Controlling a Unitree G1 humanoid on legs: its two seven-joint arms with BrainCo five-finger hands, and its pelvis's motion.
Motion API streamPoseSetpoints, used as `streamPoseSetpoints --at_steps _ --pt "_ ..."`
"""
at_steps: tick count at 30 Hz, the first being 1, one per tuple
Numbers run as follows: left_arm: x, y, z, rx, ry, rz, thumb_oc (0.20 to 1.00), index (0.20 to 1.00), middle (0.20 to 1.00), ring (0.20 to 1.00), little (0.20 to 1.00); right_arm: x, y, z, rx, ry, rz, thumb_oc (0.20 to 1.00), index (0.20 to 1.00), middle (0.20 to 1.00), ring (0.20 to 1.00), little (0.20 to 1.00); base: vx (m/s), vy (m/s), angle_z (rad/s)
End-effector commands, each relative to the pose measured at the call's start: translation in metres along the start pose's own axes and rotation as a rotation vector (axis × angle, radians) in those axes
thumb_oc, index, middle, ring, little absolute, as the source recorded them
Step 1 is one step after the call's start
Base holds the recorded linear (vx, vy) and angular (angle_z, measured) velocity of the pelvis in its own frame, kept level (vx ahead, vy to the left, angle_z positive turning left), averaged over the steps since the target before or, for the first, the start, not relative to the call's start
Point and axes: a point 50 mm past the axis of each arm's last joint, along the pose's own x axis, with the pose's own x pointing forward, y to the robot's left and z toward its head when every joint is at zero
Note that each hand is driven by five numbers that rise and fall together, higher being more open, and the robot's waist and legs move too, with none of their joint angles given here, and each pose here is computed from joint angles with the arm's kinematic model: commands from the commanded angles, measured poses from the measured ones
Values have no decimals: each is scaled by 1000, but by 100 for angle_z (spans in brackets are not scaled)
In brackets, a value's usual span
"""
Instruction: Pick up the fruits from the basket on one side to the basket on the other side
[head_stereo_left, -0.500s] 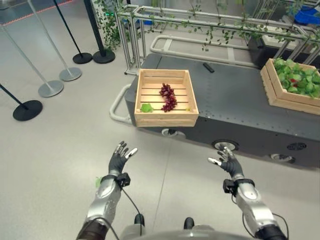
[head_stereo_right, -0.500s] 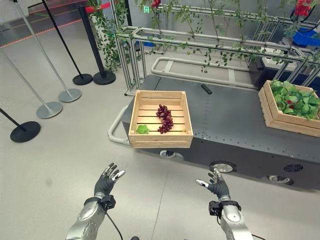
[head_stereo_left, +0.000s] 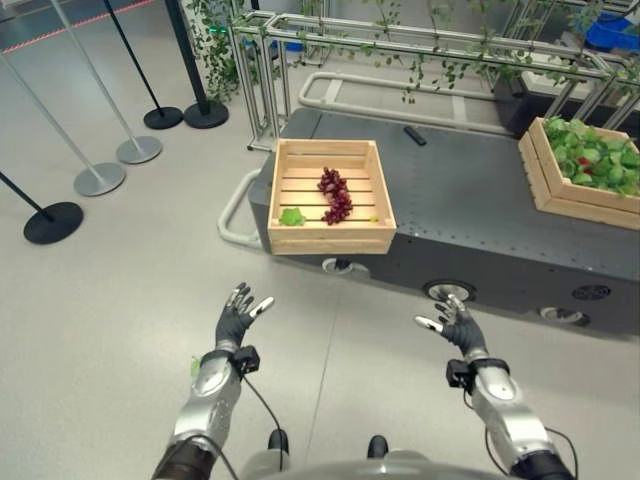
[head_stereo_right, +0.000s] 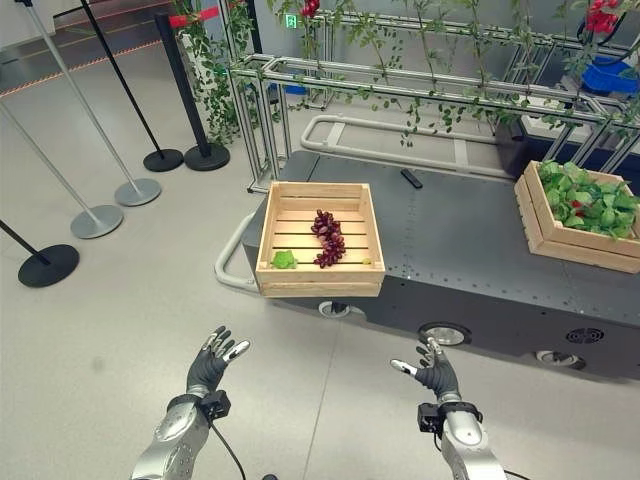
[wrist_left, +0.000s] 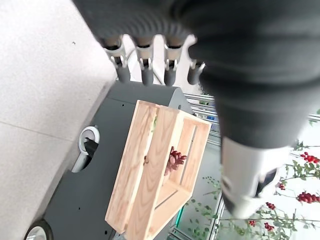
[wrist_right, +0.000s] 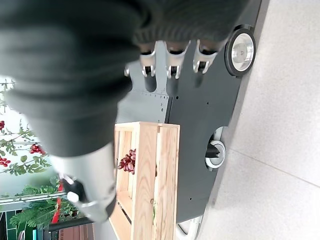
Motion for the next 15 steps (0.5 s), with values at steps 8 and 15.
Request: streamPoseSetpoints --at_steps 8,15 --pt "8 -7 39 56 -168 -55 1000 1000 1000 1000 1000 16 -4 68 -38 -272 -28 1000 1000 1000 1000 1000 0 106 2" --pt "7 -12 45 93 -184 -90 1000 1000 1000 1000 1000 26 -16 106 -52 -392 -94 1000 1000 1000 1000 1000 57 97 11"
